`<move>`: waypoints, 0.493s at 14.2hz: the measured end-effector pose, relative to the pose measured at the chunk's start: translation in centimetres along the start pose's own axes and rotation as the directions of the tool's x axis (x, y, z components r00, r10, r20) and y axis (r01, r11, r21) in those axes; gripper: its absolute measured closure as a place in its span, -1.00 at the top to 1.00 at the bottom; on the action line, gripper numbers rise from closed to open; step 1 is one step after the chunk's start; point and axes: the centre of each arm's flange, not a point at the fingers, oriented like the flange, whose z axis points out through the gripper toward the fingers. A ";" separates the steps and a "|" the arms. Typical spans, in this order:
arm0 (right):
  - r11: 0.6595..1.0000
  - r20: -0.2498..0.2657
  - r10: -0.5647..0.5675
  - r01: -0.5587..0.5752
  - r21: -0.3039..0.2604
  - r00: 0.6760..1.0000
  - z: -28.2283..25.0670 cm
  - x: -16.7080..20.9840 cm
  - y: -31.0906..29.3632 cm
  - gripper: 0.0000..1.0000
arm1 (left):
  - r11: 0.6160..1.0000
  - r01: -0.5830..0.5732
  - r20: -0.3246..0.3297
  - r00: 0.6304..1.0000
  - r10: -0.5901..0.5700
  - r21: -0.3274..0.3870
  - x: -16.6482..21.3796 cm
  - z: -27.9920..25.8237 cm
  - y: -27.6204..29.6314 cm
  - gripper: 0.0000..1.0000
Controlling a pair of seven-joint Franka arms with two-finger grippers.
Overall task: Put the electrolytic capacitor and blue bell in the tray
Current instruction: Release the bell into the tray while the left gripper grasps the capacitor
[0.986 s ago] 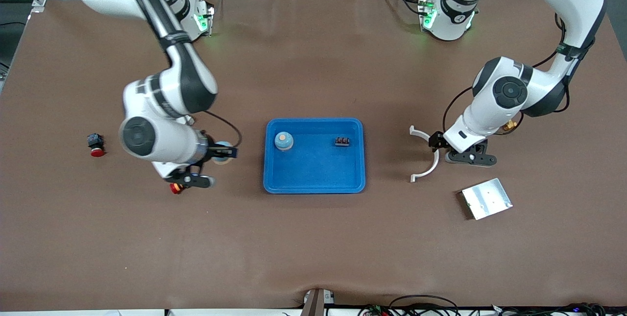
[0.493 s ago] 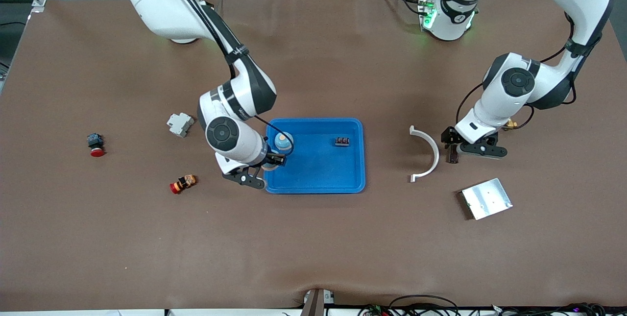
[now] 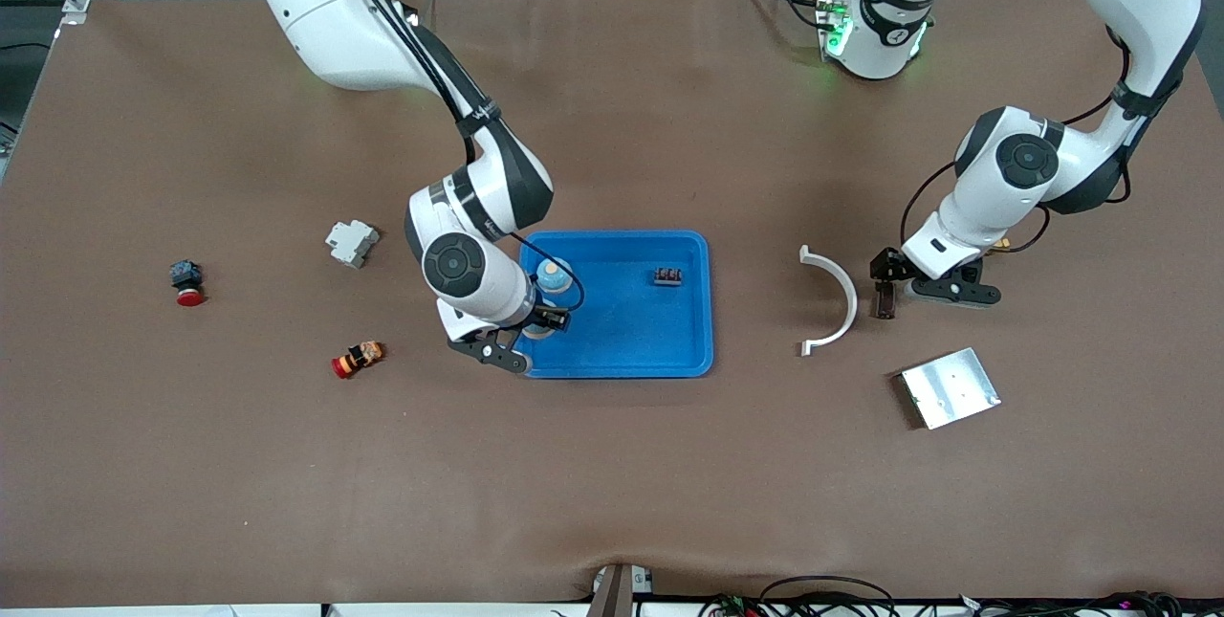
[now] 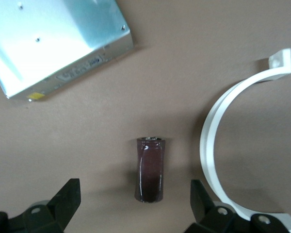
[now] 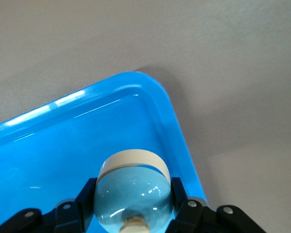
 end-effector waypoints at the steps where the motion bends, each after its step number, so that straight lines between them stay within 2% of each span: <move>1: 1.000 -0.002 -0.007 0.007 0.000 1.000 0.6 -0.4 -0.3 0.31 | 1.000 0.006 0.003 1.000 -0.006 -0.013 -0.3 0.5 -0.3 1.00; 7: 1.000 0.003 -0.016 0.016 -0.011 1.000 2.1 -1.3 -1.0 0.31 | 0.999 -0.003 0.010 1.000 0.004 -0.048 -0.6 1.8 0.0 1.00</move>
